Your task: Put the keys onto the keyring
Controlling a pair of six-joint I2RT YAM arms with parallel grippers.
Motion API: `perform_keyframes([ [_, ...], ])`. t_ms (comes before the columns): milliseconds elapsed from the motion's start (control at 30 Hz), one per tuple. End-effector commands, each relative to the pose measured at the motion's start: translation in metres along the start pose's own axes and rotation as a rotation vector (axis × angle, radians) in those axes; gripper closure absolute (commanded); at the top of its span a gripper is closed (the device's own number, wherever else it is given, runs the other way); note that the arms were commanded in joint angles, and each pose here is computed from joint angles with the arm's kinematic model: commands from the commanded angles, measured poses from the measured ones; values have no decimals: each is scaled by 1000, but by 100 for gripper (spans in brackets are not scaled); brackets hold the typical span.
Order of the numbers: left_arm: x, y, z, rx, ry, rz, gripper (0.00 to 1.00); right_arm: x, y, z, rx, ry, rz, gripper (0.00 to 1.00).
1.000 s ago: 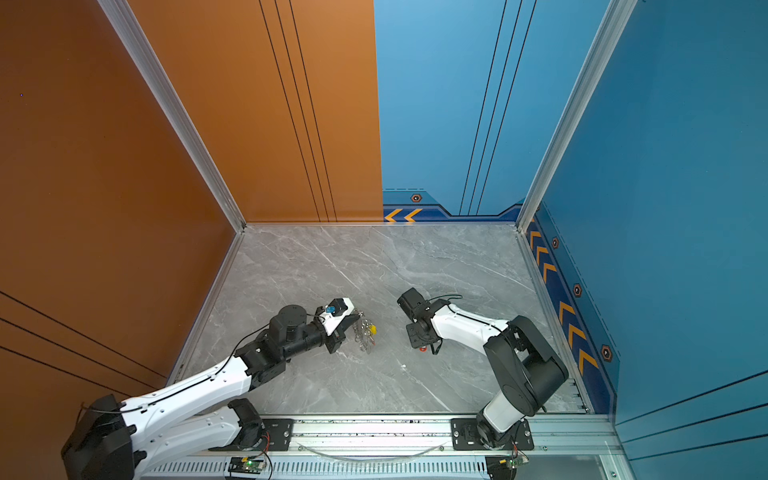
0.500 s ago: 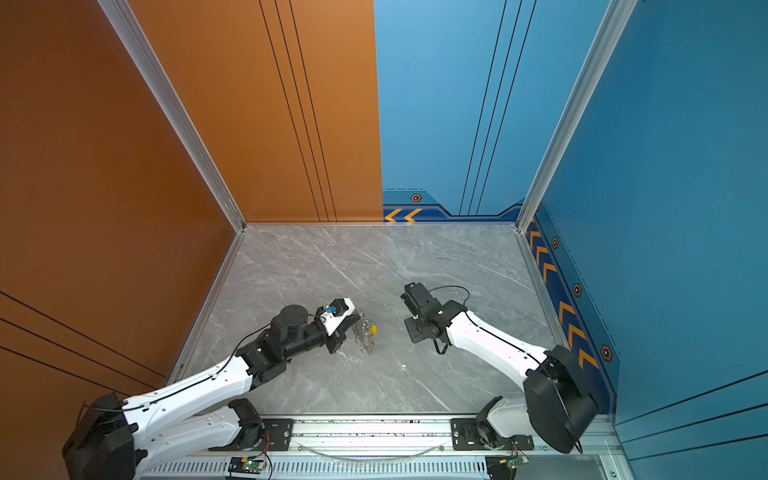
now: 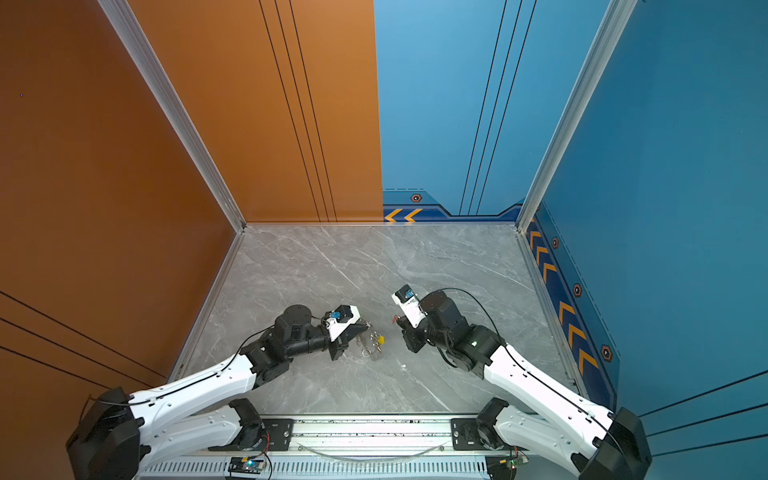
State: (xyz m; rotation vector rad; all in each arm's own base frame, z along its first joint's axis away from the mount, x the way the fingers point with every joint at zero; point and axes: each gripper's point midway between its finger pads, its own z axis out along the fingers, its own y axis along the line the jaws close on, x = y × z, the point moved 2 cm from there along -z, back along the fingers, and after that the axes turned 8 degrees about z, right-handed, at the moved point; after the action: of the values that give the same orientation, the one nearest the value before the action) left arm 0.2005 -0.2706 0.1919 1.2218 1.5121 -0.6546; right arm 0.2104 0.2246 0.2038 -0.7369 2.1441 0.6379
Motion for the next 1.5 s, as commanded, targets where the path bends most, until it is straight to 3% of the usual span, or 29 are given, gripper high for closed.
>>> perform_keyframes([
  [0,-20,-11,0,80,-65,32,100,-3,21,0,-102,-38,-78,100],
  [300,-14,-33,-3,154,-59,134,100,9,38,-9,-166,-96,-229,100],
  [767,-4,-50,-8,229,-101,242,100,30,63,-14,-261,-32,-328,100],
  [1233,0,-41,-1,171,-83,256,100,33,54,-5,-193,-10,-303,100],
  [1333,5,-50,-2,185,-119,348,100,32,50,-3,-173,-8,-287,100],
  [1467,8,-44,-3,107,-146,401,100,33,50,-1,-183,-6,-258,100],
])
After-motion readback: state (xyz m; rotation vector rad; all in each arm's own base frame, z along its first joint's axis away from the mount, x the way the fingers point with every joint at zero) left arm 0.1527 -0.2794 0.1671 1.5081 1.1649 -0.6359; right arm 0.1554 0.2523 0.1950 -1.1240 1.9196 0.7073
